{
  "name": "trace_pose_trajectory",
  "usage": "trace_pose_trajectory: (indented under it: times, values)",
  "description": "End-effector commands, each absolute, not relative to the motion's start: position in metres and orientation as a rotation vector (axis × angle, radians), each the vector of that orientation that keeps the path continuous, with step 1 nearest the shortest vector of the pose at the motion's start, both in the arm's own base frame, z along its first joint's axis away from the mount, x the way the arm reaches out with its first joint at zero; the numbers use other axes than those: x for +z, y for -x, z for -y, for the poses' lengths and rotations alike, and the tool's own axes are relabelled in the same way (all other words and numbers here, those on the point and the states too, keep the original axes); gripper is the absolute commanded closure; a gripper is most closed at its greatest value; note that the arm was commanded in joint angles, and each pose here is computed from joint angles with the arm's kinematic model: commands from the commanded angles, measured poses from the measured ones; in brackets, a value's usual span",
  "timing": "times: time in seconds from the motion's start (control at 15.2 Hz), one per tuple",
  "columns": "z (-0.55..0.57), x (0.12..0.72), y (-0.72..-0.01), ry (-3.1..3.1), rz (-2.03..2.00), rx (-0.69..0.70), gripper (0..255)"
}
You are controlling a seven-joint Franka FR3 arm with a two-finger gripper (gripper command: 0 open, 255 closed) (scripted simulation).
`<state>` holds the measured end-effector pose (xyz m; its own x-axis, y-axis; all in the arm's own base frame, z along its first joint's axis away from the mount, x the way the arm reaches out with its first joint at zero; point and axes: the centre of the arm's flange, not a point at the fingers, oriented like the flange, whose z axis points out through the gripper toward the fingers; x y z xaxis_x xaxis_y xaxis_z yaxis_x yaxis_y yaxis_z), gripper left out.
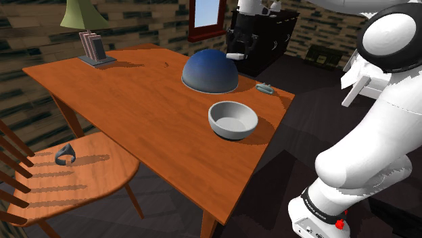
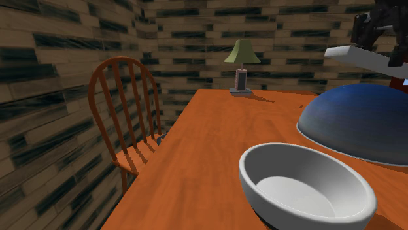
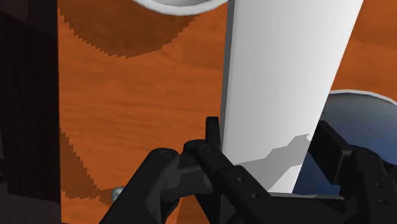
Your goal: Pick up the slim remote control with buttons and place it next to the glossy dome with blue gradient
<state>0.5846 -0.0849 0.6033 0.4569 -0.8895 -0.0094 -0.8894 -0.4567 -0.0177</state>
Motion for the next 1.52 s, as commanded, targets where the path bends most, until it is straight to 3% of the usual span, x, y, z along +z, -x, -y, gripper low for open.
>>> trace_pose_trajectory:
  times: [0.0, 0.66, 1.45]
  values:
    - [0.111, 0.601, -0.587, 2.665, -1.625, -0.003, 255]
    - [0.243, 0.601, -0.601, 2.665, -1.625, -0.003, 255]
    - [0.243, 0.538, -0.601, 2.665, -1.625, -0.003, 255]
